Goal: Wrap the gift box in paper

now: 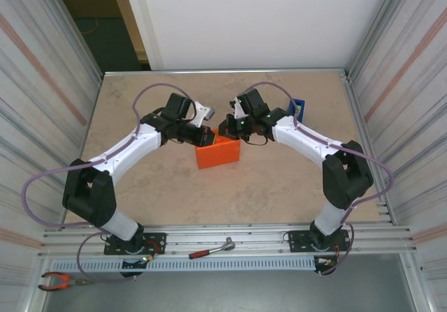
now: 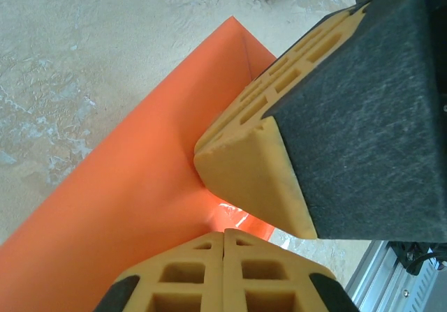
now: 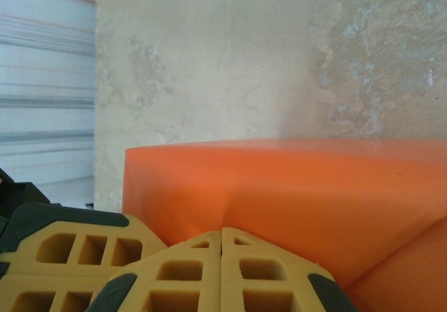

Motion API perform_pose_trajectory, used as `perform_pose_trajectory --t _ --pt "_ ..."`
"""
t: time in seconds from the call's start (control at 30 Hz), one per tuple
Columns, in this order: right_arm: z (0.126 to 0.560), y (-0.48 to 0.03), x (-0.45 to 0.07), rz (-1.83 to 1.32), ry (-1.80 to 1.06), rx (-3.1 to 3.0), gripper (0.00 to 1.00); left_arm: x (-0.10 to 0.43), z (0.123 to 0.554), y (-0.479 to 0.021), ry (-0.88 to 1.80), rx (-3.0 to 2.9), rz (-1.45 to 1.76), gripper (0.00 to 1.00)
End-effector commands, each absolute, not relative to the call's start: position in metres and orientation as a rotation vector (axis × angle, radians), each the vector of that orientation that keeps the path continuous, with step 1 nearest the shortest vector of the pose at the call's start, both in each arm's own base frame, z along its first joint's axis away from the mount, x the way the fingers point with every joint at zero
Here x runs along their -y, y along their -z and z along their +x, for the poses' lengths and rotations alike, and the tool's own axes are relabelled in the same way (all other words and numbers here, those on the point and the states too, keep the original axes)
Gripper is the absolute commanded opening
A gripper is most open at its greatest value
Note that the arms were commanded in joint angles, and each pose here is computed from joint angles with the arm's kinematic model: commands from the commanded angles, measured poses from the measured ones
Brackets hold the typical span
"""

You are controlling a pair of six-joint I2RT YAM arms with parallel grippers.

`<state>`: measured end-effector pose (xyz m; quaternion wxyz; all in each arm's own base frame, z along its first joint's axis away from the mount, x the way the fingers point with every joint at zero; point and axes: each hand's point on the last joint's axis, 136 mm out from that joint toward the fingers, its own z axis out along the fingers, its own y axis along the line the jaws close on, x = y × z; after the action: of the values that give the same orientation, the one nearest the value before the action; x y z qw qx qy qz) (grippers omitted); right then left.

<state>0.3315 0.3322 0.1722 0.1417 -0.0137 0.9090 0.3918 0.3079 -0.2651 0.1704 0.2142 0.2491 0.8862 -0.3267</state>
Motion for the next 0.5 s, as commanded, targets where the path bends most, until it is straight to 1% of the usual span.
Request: perform_pose_trajectory --t 0.0,0.27,0.47 --pt "0.327 -0.168 -0.328 -0.021 -1.144 -2.646 0.0 0.25 0.293 -0.138 0.828 -2.581 0.697 0.0" --pt "0.319 -0.196 -0.33 -0.062 -1.194 -2.582 0.0 0.25 0.293 -0.138 0.828 -2.581 0.695 0.0" --pt "0.31 -0.189 -0.333 -0.072 -1.193 -2.597 0.0 0.25 0.293 -0.137 0.829 -2.584 0.693 0.0"
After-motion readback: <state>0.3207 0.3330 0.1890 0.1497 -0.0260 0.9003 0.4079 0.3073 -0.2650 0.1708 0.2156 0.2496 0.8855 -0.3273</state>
